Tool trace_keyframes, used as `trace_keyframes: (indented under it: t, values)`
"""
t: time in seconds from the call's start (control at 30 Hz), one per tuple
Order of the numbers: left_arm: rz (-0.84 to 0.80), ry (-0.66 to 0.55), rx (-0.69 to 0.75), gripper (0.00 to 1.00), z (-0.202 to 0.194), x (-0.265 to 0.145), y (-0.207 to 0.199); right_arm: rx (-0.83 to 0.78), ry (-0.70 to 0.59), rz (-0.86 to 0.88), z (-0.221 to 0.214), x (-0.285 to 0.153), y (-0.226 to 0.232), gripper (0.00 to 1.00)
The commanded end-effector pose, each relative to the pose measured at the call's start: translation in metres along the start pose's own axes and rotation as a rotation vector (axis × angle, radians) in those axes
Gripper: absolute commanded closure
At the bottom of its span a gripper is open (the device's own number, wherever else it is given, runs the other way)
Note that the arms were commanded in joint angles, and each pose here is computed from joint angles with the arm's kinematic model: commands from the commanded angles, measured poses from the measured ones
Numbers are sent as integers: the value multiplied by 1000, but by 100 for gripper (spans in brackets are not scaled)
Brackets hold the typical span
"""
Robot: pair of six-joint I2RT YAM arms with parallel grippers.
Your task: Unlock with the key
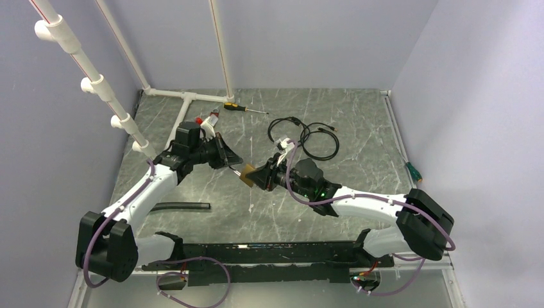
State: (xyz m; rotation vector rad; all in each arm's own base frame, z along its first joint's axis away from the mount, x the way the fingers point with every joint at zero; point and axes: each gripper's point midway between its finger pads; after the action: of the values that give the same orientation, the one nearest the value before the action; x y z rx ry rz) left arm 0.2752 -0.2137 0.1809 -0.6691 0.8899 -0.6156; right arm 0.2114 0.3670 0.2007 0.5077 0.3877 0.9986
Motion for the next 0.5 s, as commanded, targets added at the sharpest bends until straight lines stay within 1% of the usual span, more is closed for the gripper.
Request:
trace_keyframes:
  t: [0.0,0.1,0.2,0.23,0.27,0.3,0.33,0.37,0.43,0.47]
  values:
    - [-85,-73,47,100,15,-5,-21,27,-237,220,74,-3,61,100]
    - [-73,-69,55,100,16,-6,-21,3,-245,205,78,-2,60,100]
    - [-54,-41,54,100,13,-7,-20,-16,-244,171,80,-2,55,100]
    - [-58,-35,63,98,12,-9,-22,-16,-242,155,80,-2,53,100]
    - [-57,-35,78,92,12,-12,-23,-14,-241,136,79,-3,49,100]
    - [-38,-36,86,83,12,-16,-22,-12,-239,123,79,-3,46,100]
    - [-9,-45,95,68,14,-20,-21,-10,-237,113,77,-4,44,100]
    - [34,-70,106,49,19,-27,-19,-11,-231,103,75,-4,42,100]
    - [117,-115,133,19,27,-40,-14,-11,-209,82,68,-6,36,100]
    - [138,-130,145,11,30,-46,-14,-12,-198,71,65,-7,33,100]
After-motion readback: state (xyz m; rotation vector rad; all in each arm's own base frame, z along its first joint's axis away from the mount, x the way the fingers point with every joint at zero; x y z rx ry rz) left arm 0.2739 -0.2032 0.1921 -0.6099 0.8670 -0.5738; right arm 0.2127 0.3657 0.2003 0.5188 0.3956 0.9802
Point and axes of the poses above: each gripper's point midway between its finger pads, its own x axis out along the fingers, its own y axis along the line the jaws close on, z = x × y, and after that the axes turned 4 degrees about x, right-handed
